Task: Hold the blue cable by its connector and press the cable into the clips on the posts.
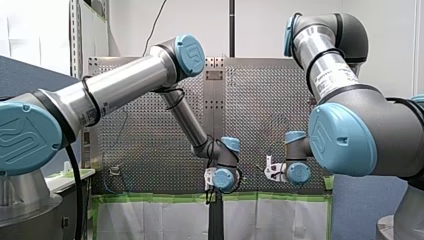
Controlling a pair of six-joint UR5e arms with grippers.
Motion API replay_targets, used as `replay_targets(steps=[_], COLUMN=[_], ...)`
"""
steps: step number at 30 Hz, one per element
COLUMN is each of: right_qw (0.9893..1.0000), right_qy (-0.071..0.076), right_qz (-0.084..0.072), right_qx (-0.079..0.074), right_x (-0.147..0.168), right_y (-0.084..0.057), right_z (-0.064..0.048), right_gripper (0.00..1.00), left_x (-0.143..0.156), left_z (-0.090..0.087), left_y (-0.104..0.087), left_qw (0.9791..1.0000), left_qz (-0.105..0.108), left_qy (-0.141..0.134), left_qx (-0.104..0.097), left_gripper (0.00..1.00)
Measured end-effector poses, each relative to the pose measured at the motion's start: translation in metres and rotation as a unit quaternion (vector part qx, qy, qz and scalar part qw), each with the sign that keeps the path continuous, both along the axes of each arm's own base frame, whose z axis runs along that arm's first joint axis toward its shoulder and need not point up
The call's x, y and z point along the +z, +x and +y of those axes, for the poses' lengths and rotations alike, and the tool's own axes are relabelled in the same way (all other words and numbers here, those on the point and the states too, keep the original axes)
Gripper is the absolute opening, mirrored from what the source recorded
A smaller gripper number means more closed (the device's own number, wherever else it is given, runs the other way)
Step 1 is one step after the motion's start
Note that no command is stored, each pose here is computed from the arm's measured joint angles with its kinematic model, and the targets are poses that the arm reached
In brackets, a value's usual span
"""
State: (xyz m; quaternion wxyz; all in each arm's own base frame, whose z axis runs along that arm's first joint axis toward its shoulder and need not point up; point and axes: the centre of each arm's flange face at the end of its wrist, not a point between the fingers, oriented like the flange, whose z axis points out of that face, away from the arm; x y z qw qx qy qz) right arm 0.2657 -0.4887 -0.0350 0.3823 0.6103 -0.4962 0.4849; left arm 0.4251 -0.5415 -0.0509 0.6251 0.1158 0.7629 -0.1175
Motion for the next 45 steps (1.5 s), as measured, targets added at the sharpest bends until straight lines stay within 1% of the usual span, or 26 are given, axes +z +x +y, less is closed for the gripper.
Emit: replay_targets(steps=[5,9,12,15,19,23,27,29,33,36,37,41,43,45], right_qw=[1.0,0.9997,0.9994,0.999,0.9986,0.998,0.9973,0.9971,0.997,0.9969,0.9967,0.9955,0.9951,0.995], right_qy=[0.0,0.005,0.009,0.007,-0.001,-0.005,-0.012,-0.016,-0.016,-0.017,-0.017,-0.02,-0.022,-0.022], right_qz=[0.003,0.01,0.014,0.015,0.012,0.008,0.0,-0.005,-0.011,-0.014,-0.016,-0.022,-0.025,-0.027], right_qx=[0.008,0.02,0.031,0.041,0.052,0.063,0.072,0.074,0.075,0.075,0.077,0.09,0.093,0.094], right_x=[-0.003,-0.011,-0.019,-0.023,-0.023,-0.023,-0.022,-0.024,-0.03,-0.031,-0.031,-0.03,-0.03,-0.03], right_y=[-0.005,-0.007,-0.009,-0.011,-0.015,-0.018,-0.023,-0.029,-0.044,-0.055,-0.058,-0.06,-0.061,-0.061], right_z=[-0.003,-0.002,-0.003,-0.005,-0.011,-0.015,-0.022,-0.027,-0.033,-0.038,-0.04,-0.046,-0.049,-0.05], right_gripper=[0.0,0.0,0.0,0.0,0.0,0.0,0.0,0.0,0.0,0.0,0.0,0.0,0.0,0.0], left_x=[-0.017,-0.029,-0.03,-0.027,-0.022,-0.018,-0.015,-0.014,-0.013,-0.012,-0.012,-0.013,-0.014,-0.013], left_z=[-0.008,-0.012,-0.015,-0.017,-0.023,-0.027,-0.03,-0.03,-0.03,-0.032,-0.033,-0.038,-0.04,-0.042], left_y=[0.003,0.008,0.012,0.016,0.018,0.02,0.021,0.021,0.022,0.024,0.024,0.027,0.027,0.027], left_qw=[1.0,0.9998,0.9995,0.999,0.9986,0.9985,0.9982,0.9979,0.9972,0.997,0.9969,0.9971,0.9972,0.9972], left_qz=[0.0,-0.005,-0.011,-0.016,-0.023,-0.027,-0.03,-0.031,-0.035,-0.039,-0.039,-0.04,-0.04,-0.041], left_qy=[0.0,0.004,0.003,0.002,-0.003,-0.007,-0.009,-0.008,-0.006,-0.008,-0.008,-0.009,-0.009,-0.01], left_qx=[0.006,0.02,0.03,0.041,0.047,0.048,0.052,0.056,0.065,0.067,0.067,0.065,0.063,0.062], left_gripper=[0.0,0.0,0.0,0.0,0.0,0.0,0.0,0.0,0.0,0.0,0.0,0.0,0.0,0.0])
